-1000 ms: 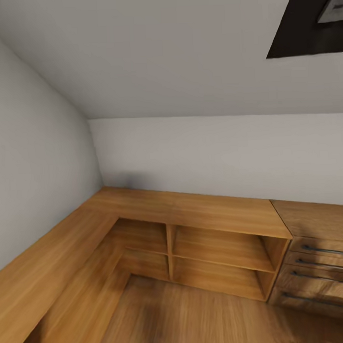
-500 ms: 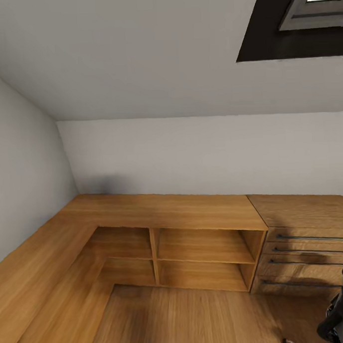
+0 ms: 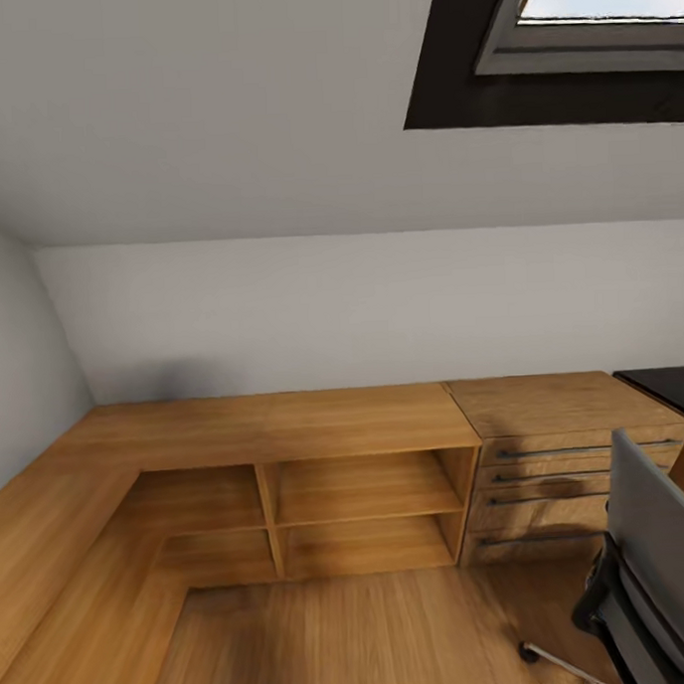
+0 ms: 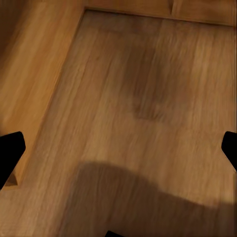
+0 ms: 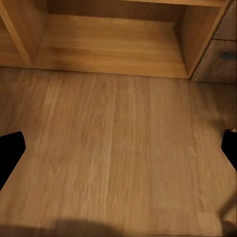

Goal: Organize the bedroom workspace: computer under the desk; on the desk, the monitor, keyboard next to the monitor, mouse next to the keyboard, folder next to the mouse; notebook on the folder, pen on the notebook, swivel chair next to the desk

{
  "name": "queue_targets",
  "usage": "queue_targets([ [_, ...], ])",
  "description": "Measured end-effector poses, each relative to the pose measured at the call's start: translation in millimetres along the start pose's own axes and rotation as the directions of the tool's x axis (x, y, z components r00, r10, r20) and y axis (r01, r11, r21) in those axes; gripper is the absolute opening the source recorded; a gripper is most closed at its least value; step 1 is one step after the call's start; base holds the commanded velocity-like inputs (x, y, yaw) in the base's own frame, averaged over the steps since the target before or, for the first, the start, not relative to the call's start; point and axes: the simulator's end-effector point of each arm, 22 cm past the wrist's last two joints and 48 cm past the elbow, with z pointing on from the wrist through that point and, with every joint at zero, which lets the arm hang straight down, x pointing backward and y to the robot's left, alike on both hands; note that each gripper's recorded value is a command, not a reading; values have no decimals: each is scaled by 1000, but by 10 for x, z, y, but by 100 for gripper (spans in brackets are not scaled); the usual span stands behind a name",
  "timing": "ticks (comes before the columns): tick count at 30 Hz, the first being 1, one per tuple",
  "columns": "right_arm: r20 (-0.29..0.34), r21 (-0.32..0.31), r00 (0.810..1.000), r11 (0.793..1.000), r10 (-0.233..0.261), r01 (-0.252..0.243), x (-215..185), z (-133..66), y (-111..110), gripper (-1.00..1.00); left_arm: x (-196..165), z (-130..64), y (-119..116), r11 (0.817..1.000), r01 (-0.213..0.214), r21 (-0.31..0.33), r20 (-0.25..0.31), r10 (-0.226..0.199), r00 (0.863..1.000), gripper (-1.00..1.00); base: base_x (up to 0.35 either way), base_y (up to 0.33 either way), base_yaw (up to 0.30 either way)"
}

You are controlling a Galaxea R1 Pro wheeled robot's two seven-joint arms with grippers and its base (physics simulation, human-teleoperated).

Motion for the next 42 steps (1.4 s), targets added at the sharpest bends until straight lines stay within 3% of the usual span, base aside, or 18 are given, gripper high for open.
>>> queue_targets([
  [30,-7,7,1000,1000,3,-3,15,0,-16,100,-1,0,-1,1000,0,0,0,0,1000,100,0,2,-300],
  [42,-5,2,1000,1000,1,-1,12,-1,-6,100,-1,0,0,1000,0,0,0,0,1000,100,130,179,-300],
])
